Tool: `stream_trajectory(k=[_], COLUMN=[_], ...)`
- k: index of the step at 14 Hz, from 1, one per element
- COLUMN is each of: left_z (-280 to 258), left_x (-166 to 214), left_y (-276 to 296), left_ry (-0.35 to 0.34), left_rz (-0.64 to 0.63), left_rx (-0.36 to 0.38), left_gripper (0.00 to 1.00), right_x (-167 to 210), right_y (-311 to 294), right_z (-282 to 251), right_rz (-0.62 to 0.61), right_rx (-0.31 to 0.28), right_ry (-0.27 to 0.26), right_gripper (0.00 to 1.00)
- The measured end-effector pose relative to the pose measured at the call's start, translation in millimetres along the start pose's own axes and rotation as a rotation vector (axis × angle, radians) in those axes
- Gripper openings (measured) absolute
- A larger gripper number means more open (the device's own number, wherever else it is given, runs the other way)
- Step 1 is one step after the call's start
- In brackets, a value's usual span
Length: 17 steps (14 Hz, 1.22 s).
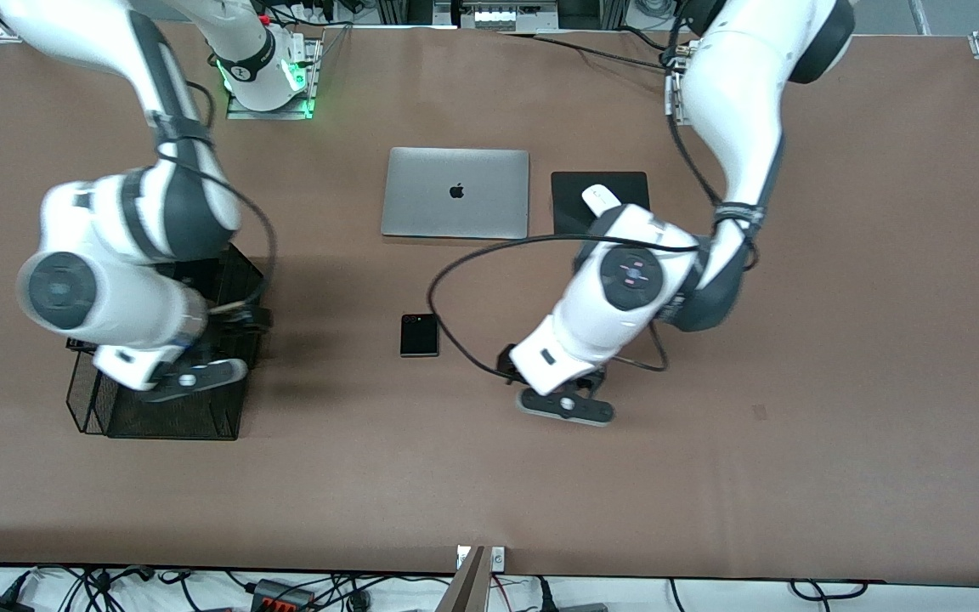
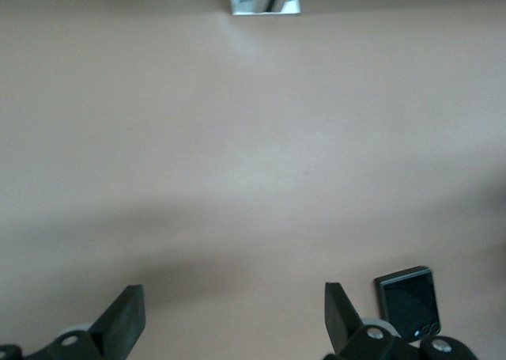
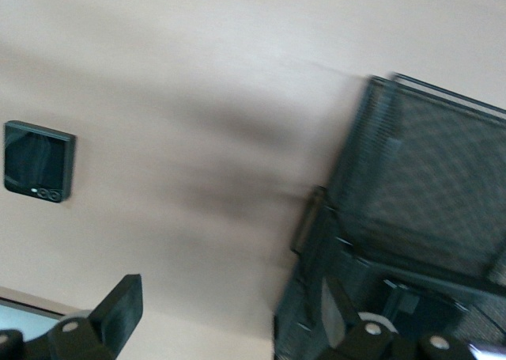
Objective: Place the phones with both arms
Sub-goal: 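Withdraw the left gripper while the right gripper reaches the small phone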
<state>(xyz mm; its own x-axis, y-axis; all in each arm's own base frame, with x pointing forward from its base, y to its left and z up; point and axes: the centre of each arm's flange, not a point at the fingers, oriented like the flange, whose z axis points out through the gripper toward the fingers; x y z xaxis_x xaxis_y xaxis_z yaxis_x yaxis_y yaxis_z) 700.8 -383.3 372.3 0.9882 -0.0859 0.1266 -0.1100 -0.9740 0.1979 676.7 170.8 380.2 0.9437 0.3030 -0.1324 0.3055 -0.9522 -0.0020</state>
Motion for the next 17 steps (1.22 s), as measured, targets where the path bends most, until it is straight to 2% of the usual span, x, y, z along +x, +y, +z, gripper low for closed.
stream_trajectory(k=[2,4,6,9,12,15,17], left_z=[-18,-43,-69,-89,-110,-148,-154], left_x=[2,2,3,2,-2,-8,-15], left_y=[-20,-45,-84,-142,-200,-252,-274], left_ry=[-0.045,-0.104,-0.168,-0.252,-0.334,-0.347,-0.372], left_rz=[-0.024,-0.054,-0.095,-0.133,-0.203,-0.258,-0.262], left_rx=[0.019,0.046,0.074,0.102,0.132,0.155,0.156], left_gripper=[1.0,1.0,1.0,1.0,1.0,1.0,1.0], right_x=[11,20,28,28,30,31,29], right_y=[-35,-59,-90,-147,-177,-197,-208], right_z=[24,52,78,107,124,146,164], right_rz=[-0.028,0.005,0.05,0.17,0.227,0.253,0.249], right_rx=[0.023,0.05,0.047,0.033,0.033,0.03,0.023], right_ry=[0.001,0.003,0.014,0.004,0.03,0.038,0.027], right_gripper=[1.0,1.0,1.0,1.0,1.0,1.0,1.0])
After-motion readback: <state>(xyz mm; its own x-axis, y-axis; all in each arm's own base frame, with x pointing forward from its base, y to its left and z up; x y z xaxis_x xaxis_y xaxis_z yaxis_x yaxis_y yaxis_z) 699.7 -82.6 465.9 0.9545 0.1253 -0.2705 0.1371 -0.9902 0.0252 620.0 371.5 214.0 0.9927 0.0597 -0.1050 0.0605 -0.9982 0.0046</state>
